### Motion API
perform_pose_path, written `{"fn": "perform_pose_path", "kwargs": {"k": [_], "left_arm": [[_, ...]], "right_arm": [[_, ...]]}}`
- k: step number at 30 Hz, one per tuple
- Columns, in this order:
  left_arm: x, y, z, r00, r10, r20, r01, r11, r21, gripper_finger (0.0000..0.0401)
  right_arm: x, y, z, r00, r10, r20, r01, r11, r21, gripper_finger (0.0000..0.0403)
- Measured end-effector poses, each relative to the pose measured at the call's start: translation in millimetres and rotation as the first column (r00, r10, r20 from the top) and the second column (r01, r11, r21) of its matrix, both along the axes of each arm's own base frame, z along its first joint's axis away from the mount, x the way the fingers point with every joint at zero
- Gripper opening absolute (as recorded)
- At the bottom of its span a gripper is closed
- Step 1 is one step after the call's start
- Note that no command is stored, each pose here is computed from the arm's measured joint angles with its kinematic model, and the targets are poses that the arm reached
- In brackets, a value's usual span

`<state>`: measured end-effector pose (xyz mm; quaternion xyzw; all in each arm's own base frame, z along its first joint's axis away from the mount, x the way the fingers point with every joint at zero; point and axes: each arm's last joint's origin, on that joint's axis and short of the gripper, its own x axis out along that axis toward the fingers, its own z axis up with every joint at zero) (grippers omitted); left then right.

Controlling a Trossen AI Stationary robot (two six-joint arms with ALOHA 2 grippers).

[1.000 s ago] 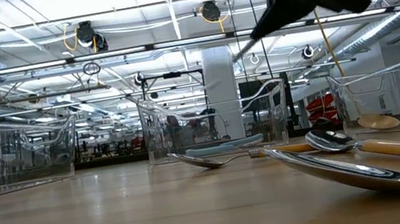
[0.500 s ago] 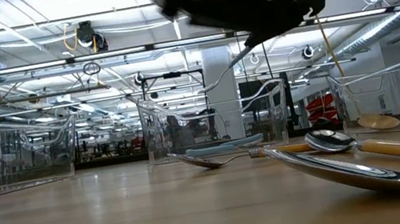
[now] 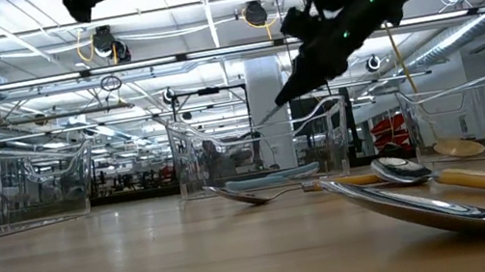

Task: Sort silverware by color (type)
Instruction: Put the blue spoon into the top transparent bin, then put the yellow spoon into the left transparent bin

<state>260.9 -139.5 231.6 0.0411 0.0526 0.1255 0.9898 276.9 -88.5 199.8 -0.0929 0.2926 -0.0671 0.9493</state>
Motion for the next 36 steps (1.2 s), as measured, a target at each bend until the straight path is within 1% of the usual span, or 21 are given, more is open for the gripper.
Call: {"fn": "perform_pose_path", "kwargs": {"k": [6, 9, 17, 24, 27, 30, 34, 36], "left_arm": [[3.2, 4.4, -2.1, 1.0, 0.018, -0.013, -0.018, 1.0, 0.003, 0.0092], [4.2, 6.6, -4.3, 0.999, 0.029, -0.026, -0.029, 1.0, -0.005, 0.0092], [5.0, 9.2, -6.3, 0.998, 0.04, -0.039, -0.041, 0.999, -0.02, 0.0092], [5.0, 9.2, -6.4, 0.998, 0.04, -0.039, -0.041, 0.999, -0.024, 0.0092], [5.0, 9.2, -6.5, 0.998, 0.041, -0.038, -0.042, 0.999, -0.032, 0.0092], [4.9, 9.2, -7.0, 0.998, 0.042, -0.039, -0.044, 0.998, -0.043, 0.0092], [4.6, 9.4, -9.0, 0.998, 0.045, -0.052, -0.048, 0.997, -0.054, 0.0092], [4.4, 9.5, -9.9, 0.997, 0.046, -0.058, -0.049, 0.997, -0.058, 0.0092]], "right_arm": [[5.5, -17.2, -18.4, 0.998, -0.054, -0.02, 0.054, 0.998, 0.017, 0.0057], [6.4, -19.4, -22.6, 0.999, -0.044, -0.025, 0.044, 0.998, 0.034, 0.0059], [7.9, -20.1, -20.2, 0.999, -0.054, 0.003, 0.054, 0.998, 0.028, 0.0098], [8.3, -20.2, -18.8, 0.997, -0.075, 0.022, 0.074, 0.996, 0.056, 0.0115], [7.8, -15.3, -11.5, 0.996, -0.07, 0.048, 0.067, 0.996, 0.066, 0.0119], [4.8, -3.5, 5.0, 0.995, -0.04, 0.096, 0.034, 0.997, 0.064, 0.012], [-6.6, 21.6, 33.7, 0.987, 0.024, 0.157, -0.034, 0.997, 0.062, 0.012], [-13.8, 37.2, 43.4, 0.985, 0.066, 0.157, -0.079, 0.994, 0.074, 0.012]]}}
